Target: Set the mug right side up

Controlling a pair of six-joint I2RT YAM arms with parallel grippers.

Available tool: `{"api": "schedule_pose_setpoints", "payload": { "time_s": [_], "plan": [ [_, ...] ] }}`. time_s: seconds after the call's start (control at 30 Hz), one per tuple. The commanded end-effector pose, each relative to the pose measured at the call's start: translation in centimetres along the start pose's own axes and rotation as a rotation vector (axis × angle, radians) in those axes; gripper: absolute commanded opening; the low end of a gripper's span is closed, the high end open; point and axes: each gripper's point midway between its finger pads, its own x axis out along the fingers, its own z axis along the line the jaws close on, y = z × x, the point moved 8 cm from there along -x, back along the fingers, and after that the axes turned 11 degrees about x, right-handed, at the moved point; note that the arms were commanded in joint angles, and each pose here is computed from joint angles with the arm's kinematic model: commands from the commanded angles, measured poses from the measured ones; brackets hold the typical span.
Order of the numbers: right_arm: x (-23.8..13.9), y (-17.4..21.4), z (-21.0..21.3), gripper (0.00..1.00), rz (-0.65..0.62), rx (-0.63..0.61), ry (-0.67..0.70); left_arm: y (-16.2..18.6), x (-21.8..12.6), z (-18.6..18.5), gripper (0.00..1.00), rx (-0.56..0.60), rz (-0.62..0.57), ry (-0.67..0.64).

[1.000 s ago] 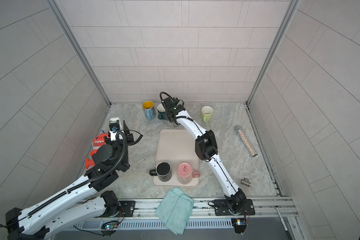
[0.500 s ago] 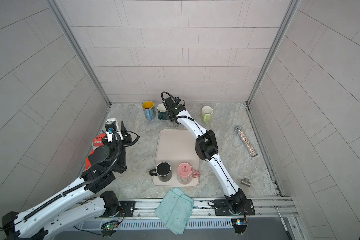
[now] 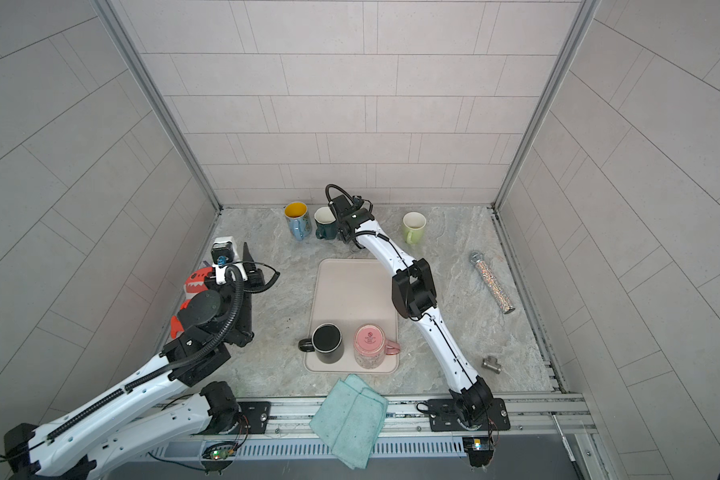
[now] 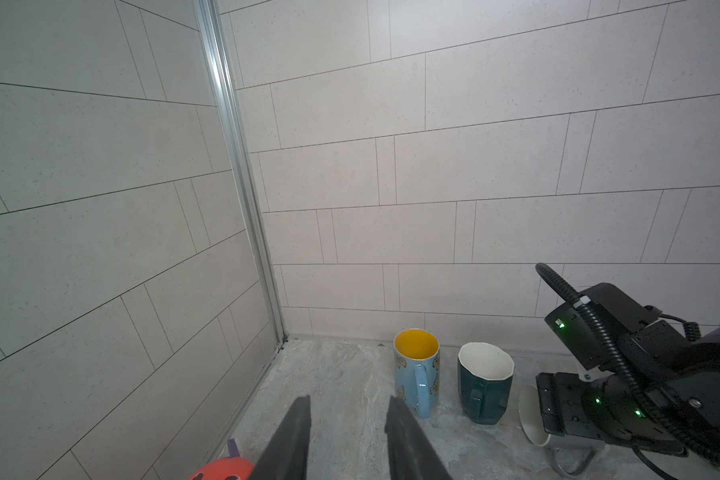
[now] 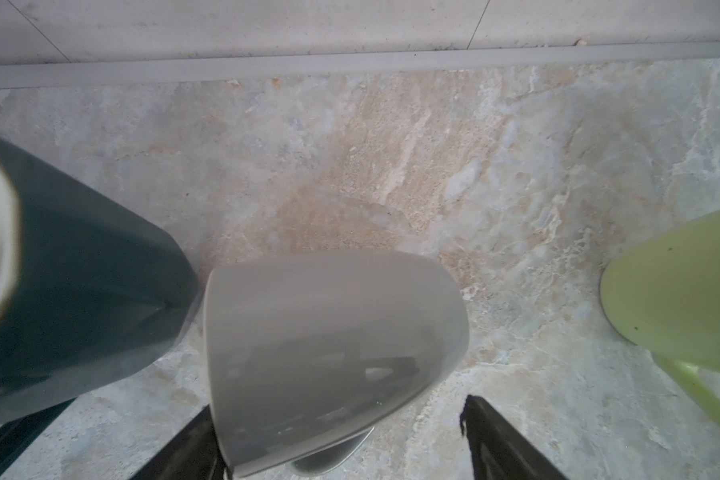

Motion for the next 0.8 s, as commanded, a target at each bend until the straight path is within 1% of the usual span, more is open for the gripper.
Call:
{"api": "schedule_pose_setpoints", "payload": {
  "time_s": [0.0, 0.23, 0.53, 0.77],
  "plan": [
    [0.6, 0.4, -1.0, 0.85, 0.006, -0.03, 0.065, -0.9, 0.0, 0.7, 0.35, -0.03, -0.012, -0.013],
    [1.5, 0.8, -1.2, 0.81, 0.02, -0.033, 0.075, -0.8, 0.0, 0.6, 0.35, -0.019, -0.01, -0.013],
    [1.9, 1.0, -1.9, 0.82, 0.024, -0.074, 0.121, -0.7, 0.1, 0.3, 0.35, -0.006, -0.005, -0.015],
    [2.3, 0.9, -2.0, 0.83, 0.019, -0.075, 0.117, -0.6, 0.2, 0.1, 0.35, 0.005, -0.002, -0.015]
  ]
}}
